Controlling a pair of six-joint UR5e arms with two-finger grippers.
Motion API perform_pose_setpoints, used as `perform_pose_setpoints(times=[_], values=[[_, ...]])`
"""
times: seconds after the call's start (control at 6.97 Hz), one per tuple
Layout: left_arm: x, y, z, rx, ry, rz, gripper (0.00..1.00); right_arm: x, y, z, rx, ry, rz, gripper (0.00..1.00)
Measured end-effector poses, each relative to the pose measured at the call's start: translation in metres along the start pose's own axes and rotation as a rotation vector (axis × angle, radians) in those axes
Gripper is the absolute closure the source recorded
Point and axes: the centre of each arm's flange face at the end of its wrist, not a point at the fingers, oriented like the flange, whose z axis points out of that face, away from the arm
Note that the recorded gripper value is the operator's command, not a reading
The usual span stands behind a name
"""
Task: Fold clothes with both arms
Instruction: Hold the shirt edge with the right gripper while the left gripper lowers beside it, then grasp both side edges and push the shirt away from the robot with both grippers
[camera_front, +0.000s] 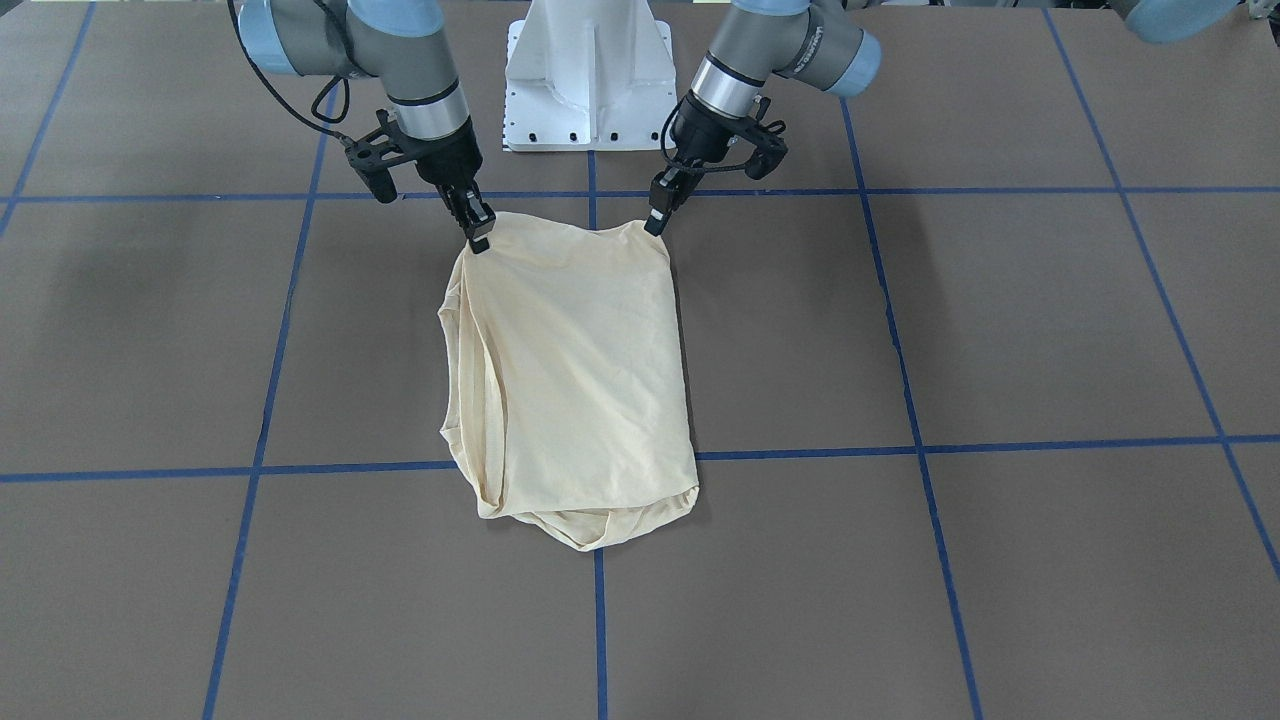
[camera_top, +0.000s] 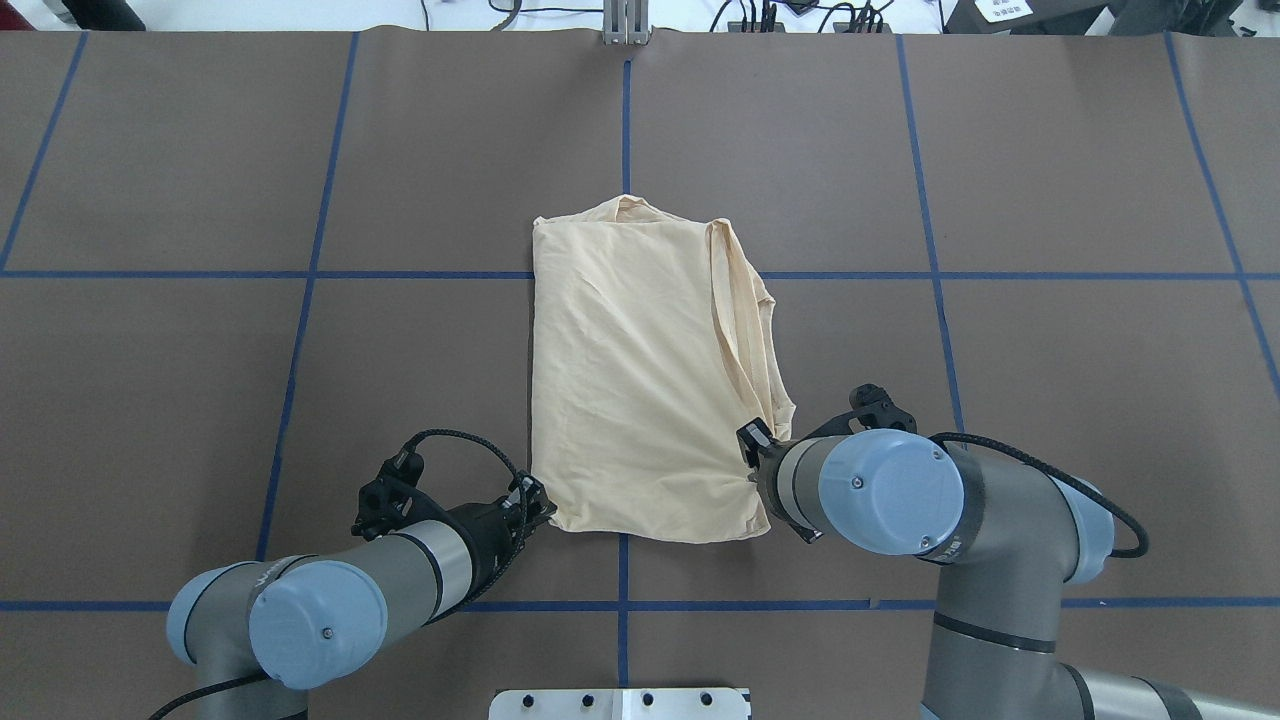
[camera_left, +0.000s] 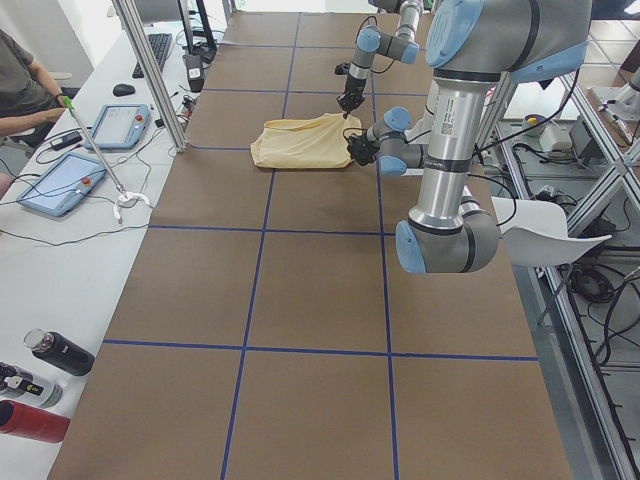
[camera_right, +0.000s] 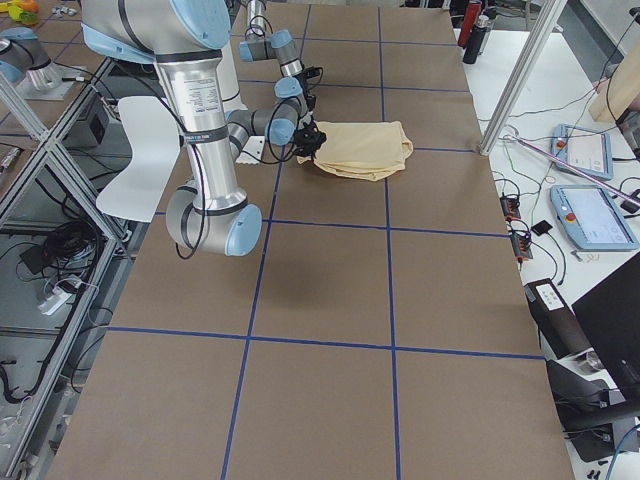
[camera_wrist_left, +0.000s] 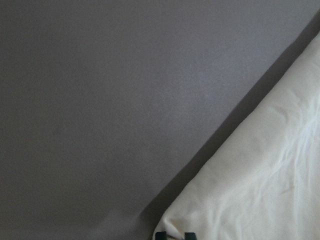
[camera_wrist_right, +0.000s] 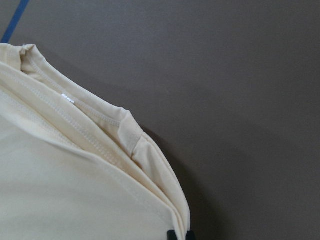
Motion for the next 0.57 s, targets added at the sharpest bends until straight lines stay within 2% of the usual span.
perform_pose_setpoints(times=[0.29, 0.57], values=[[0.024, 0.014, -0.035, -0.009, 0.001, -0.009, 1.0, 0.004, -0.003, -0.029, -0.05, -0.009, 0.05, 1.0], [0.046, 0.008, -0.043, 0.024, 0.009, -0.072, 1.0, -0.023, -0.024, -0.049, -0.055, -0.051, 0.224, 1.0]])
